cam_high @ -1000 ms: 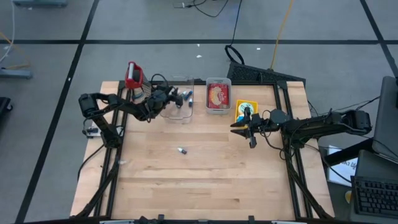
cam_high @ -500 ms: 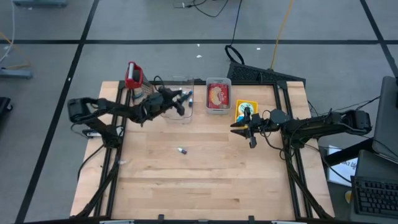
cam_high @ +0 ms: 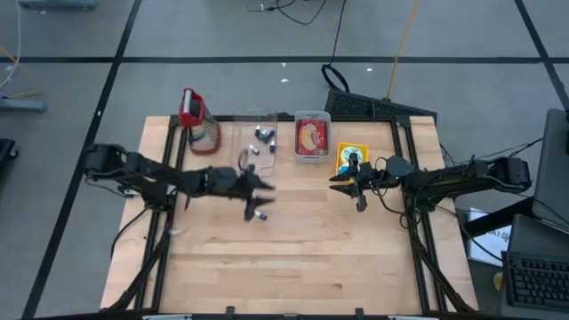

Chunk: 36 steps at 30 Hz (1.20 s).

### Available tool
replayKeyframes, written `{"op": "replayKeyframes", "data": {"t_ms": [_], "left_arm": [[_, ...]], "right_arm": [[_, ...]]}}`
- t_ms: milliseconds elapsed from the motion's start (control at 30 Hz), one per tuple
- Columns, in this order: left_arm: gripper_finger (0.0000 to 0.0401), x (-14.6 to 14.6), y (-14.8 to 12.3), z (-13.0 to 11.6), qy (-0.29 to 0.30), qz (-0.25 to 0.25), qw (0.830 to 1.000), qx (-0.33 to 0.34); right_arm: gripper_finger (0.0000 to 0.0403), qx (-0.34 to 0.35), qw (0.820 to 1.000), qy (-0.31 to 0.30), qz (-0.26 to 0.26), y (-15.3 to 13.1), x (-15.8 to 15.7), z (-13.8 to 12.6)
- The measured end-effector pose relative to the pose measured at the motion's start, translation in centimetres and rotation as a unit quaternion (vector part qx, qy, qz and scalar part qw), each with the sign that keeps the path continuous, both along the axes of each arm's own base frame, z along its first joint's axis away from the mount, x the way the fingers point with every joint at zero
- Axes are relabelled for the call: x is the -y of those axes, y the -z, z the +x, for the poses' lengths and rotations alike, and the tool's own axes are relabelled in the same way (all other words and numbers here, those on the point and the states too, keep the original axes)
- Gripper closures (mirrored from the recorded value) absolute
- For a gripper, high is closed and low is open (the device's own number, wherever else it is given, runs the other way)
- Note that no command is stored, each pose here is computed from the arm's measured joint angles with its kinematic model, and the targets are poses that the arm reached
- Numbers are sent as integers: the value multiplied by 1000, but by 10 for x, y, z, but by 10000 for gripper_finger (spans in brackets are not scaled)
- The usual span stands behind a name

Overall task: Pick & Place Food Item
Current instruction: Put the purple food coloring into the transparent bin

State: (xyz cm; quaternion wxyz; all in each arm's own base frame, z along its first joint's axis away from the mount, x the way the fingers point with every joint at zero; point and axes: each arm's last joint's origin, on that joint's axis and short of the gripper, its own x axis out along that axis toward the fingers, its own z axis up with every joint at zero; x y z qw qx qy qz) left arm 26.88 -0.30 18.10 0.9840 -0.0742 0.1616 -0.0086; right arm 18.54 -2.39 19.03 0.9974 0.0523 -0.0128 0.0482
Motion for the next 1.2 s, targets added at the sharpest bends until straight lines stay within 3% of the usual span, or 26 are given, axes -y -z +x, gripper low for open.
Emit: {"op": "replayKeyframes", "data": {"t_ms": [200,433,667,867,1067,1200], "left_arm": [[205,40,24,-6,43,-16,994,-94],[206,54,47,-3,-34,-6,992,-121],[205,56,72,3,-50,-39,988,-140],[206,61,74,3,2,-105,982,-159],[205,66,73,1,66,-183,963,-185],[206,68,73,1,66,-225,952,-198]], "right_arm": [[303,4,1000,0,-1,-1,0,0],[303,10,1000,0,-1,-2,0,0],[303,10,1000,0,6,-2,0,0],[303,9,1000,-1,11,-2,0,0],[303,9,1000,-1,11,-2,0,0],[303,9,1000,-1,11,-2,0,0]]}}
